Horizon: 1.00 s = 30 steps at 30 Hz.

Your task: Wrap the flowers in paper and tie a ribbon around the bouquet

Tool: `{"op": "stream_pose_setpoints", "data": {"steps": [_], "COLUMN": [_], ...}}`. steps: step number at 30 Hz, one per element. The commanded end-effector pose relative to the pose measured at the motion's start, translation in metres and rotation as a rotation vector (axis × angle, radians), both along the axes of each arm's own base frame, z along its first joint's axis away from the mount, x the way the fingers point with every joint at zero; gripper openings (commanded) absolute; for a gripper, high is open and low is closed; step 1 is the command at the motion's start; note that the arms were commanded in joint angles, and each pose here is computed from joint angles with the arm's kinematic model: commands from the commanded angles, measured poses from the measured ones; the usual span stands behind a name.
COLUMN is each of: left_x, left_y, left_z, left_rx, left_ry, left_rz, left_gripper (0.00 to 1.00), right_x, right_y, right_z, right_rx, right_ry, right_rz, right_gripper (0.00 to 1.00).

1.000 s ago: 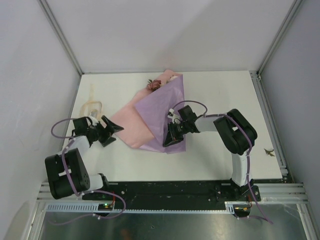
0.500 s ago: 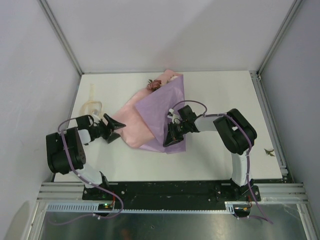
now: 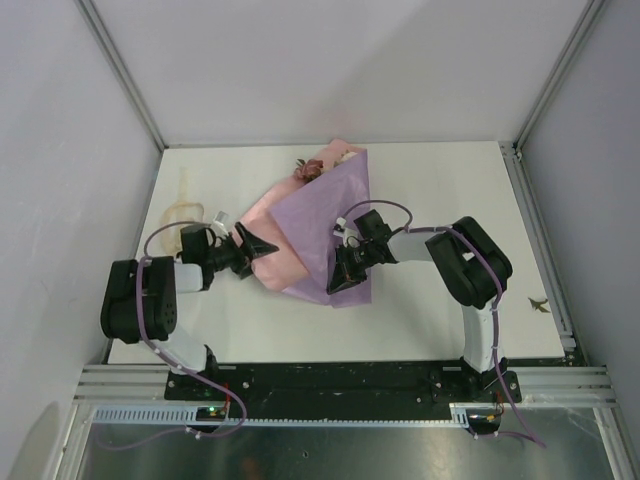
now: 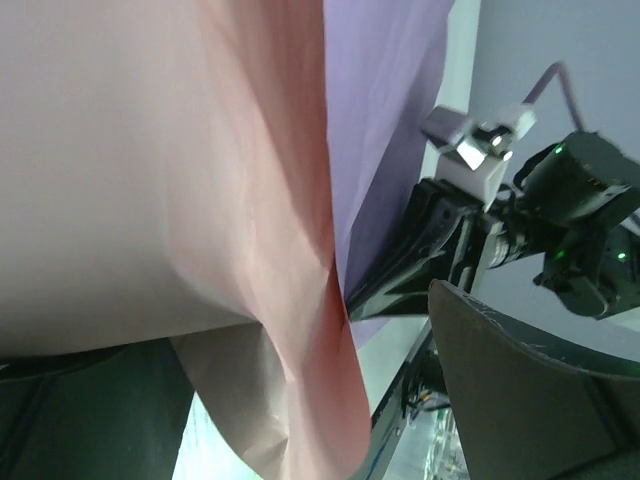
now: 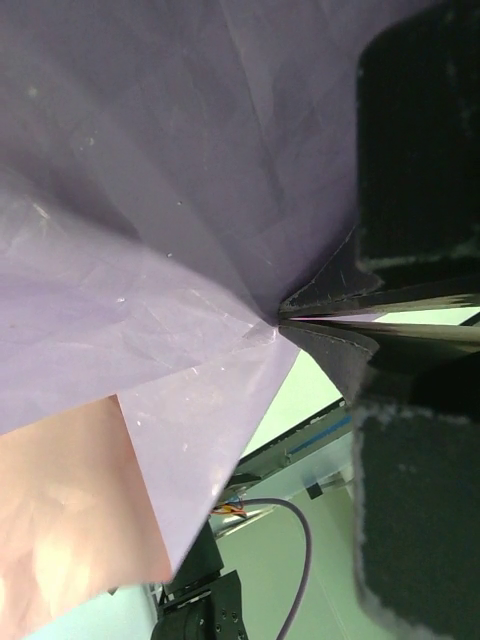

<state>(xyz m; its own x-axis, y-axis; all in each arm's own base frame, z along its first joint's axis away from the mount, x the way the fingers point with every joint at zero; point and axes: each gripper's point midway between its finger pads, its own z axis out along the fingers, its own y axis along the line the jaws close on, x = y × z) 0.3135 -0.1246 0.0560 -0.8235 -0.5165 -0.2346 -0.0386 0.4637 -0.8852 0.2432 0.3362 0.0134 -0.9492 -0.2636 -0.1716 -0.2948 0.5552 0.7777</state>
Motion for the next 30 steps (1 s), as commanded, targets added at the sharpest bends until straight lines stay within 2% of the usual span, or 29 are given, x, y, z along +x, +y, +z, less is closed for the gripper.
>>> {"op": "stream_pose_setpoints", "data": {"steps": [1,6,10,13,15,17,20,22,25,30], "left_x": [0.028,0.026,0.024,0.034,0.04,0.041,0.032,0.024,0.014,0.008], "left_y": [0.009,0.016,0.032,0.038,0.033,0.023,0.002,-0.016,-0.048,-0.108], "left_z": [0.04,0.057,0.021,0.009,0.011,0.018,0.033,0.051,0.08,0.128], "left_rx": [-0.024,-0.046,-0.018,-0.022,-0.035,-0.043,-0.073,-0.114,-0.166,-0.212], "left_ry": [-0.152,-0.186,-0.078,-0.043,-0.045,-0.069,-0.079,-0.08,-0.102,-0.188], "left_rz": [0.092,0.129,0.223,0.225,0.195,0.15,0.092,0.053,-0.036,-0.217], "left_gripper": [0.95,0.98,0.99,0.98,0.89,0.71,0.31,0.14,0.03,0.0], "right_x": [-0.009,-0.008,-0.007,-0.007,-0.007,-0.006,-0.006,-0.006,-0.008,-0.014], "right_y": [-0.017,-0.017,-0.015,-0.016,-0.015,-0.016,-0.018,-0.02,-0.023,-0.021], "right_z": [-0.043,-0.041,-0.039,-0.038,-0.038,-0.039,-0.041,-0.043,-0.048,-0.054], "right_rx": [-0.163,-0.158,-0.152,-0.152,-0.153,-0.156,-0.175,-0.193,-0.22,-0.252], "right_ry": [-0.001,-0.006,-0.006,-0.009,-0.011,-0.014,-0.018,-0.021,-0.021,-0.019], "right_rz": [0.003,0.005,0.005,0.006,0.007,0.006,0.009,0.009,0.02,0.058], "right_gripper": [0.09,0.08,0.08,0.08,0.08,0.07,0.06,0.04,0.03,0.02]}}
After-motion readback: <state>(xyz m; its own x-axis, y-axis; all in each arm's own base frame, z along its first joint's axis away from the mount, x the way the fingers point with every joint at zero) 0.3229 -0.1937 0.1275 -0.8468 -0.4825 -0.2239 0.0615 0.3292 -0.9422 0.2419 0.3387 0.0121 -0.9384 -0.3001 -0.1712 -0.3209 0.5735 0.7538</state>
